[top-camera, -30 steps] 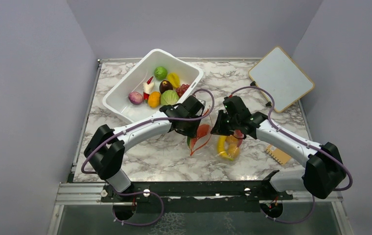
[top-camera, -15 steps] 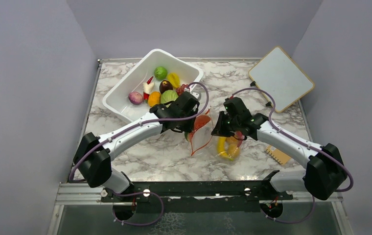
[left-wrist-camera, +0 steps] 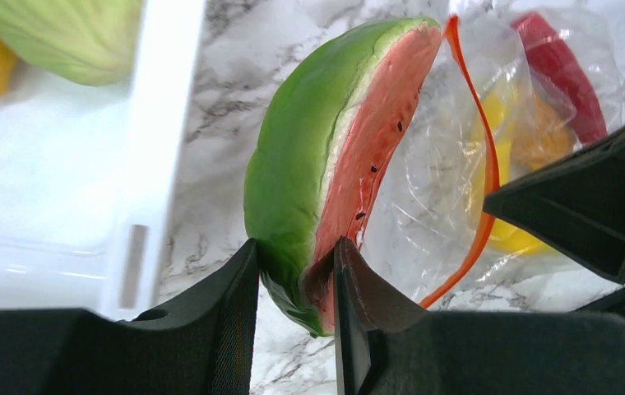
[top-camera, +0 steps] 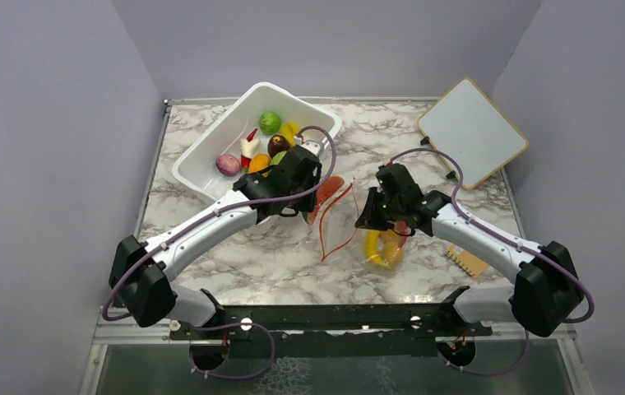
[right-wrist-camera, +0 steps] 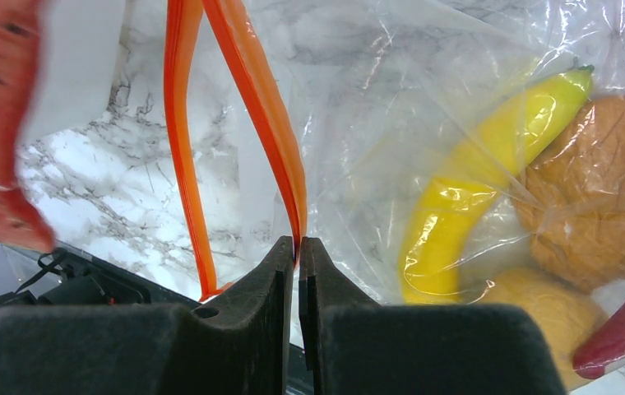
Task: Open the zip-top bag and remove the fake food
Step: Pick up the fake fruit from the zipper food storage bag, then place the fake fruit in the bin.
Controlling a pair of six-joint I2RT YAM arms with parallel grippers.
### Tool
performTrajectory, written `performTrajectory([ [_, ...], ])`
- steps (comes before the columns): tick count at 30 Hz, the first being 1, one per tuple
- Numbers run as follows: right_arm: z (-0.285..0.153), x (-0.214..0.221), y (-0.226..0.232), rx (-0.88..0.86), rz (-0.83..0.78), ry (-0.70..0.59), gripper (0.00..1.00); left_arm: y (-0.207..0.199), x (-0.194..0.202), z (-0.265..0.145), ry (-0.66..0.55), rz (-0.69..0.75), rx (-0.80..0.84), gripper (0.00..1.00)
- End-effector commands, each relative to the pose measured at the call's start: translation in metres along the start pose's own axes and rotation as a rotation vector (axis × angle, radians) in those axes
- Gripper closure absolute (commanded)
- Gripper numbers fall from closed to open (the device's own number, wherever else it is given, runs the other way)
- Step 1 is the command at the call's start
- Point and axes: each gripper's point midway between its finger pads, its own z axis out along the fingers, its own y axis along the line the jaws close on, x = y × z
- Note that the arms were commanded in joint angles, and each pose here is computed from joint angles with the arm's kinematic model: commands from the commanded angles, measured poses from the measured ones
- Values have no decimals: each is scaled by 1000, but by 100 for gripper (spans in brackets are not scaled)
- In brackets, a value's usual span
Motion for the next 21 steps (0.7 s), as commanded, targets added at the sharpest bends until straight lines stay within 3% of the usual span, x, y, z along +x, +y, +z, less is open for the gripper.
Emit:
performTrajectory([
  [1,-4,-3,-1,3,-2,-32,91,24,-43,-22,-172,-87,-59,100],
  [8,-5,-1,0,-11,-2,-32,91,90,-60,-30,-222,-240,-157,100],
  [13,-6,-2,0,-6,-3,-32,91,146,-52,-32,-219,-371,-244,100],
  [21,-5,-2,4,-24,-7,-26,91,169,1,4,-64,-516,-192,100],
])
